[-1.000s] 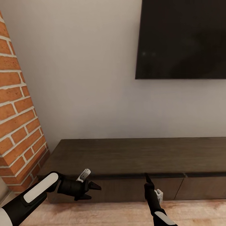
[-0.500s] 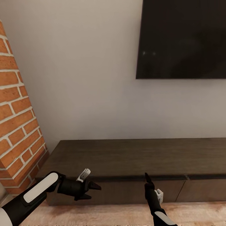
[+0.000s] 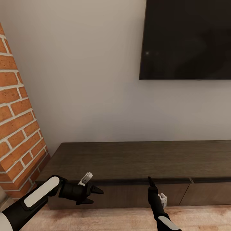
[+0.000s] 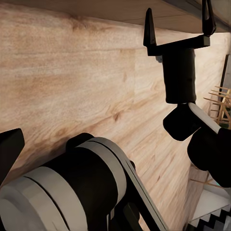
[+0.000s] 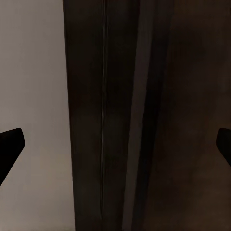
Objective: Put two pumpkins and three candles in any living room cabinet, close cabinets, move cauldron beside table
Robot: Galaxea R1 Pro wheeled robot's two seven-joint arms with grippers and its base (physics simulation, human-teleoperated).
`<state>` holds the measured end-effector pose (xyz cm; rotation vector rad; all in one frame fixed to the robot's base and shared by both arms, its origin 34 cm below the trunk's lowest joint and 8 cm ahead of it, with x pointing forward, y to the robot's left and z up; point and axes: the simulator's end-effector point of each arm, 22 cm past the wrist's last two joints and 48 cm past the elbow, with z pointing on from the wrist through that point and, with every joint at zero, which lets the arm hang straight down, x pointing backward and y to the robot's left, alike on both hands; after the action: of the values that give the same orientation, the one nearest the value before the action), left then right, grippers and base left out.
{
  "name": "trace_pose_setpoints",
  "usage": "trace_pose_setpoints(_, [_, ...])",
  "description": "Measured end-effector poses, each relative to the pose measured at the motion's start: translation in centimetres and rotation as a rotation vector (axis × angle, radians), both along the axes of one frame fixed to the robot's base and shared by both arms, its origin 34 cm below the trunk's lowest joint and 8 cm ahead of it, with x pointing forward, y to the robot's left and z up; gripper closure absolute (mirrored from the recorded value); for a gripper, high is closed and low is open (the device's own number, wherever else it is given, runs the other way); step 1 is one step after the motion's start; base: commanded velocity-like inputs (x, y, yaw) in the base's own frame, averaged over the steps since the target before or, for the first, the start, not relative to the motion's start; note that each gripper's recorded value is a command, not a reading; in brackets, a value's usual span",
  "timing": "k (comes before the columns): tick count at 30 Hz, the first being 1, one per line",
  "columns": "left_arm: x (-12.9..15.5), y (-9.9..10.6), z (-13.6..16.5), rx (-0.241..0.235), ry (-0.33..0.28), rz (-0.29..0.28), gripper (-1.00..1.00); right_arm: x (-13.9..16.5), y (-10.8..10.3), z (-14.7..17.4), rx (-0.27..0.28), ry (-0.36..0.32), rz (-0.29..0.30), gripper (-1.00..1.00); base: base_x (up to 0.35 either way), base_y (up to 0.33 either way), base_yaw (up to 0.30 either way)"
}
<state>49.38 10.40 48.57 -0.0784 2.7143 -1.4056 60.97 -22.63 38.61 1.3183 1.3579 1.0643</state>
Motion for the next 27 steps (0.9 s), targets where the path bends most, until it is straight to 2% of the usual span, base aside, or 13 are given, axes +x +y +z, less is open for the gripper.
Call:
trace_pose_setpoints(3, [0.0, 0.0, 0.0, 0.000, 0.000, 0.000, -1.00, 0.0, 0.0, 0.0, -0.006, 0.000, -0.001, -1.00, 0.000, 0.000, 0.000])
trace_pose_setpoints(4, [0.0, 0.0, 0.0, 0.000, 0.000, 0.000, -1.00, 0.0, -0.1, 0.0, -0.008, 0.000, -0.002, 1.00, 0.000, 0.000, 0.000])
trace_pose_setpoints(7, [0.0, 0.0, 0.0, 0.000, 0.000, 0.000, -1.00, 0.0, -0.2, 0.0, -0.012, 0.000, -0.003, 1.00, 0.000, 0.000, 0.000])
trace_pose_setpoints(11, [0.0, 0.0, 0.0, 0.000, 0.000, 0.000, -1.00, -0.3, -0.2, -0.9, -0.010, 0.034, -0.004, 1.00, 0.000, 0.000, 0.000])
trace_pose_setpoints(27, [0.0, 0.0, 0.0, 0.000, 0.000, 0.000, -1.00, -0.4, -0.3, -1.0, -0.012, 0.037, -0.005, 1.00, -0.016, 0.000, 0.000])
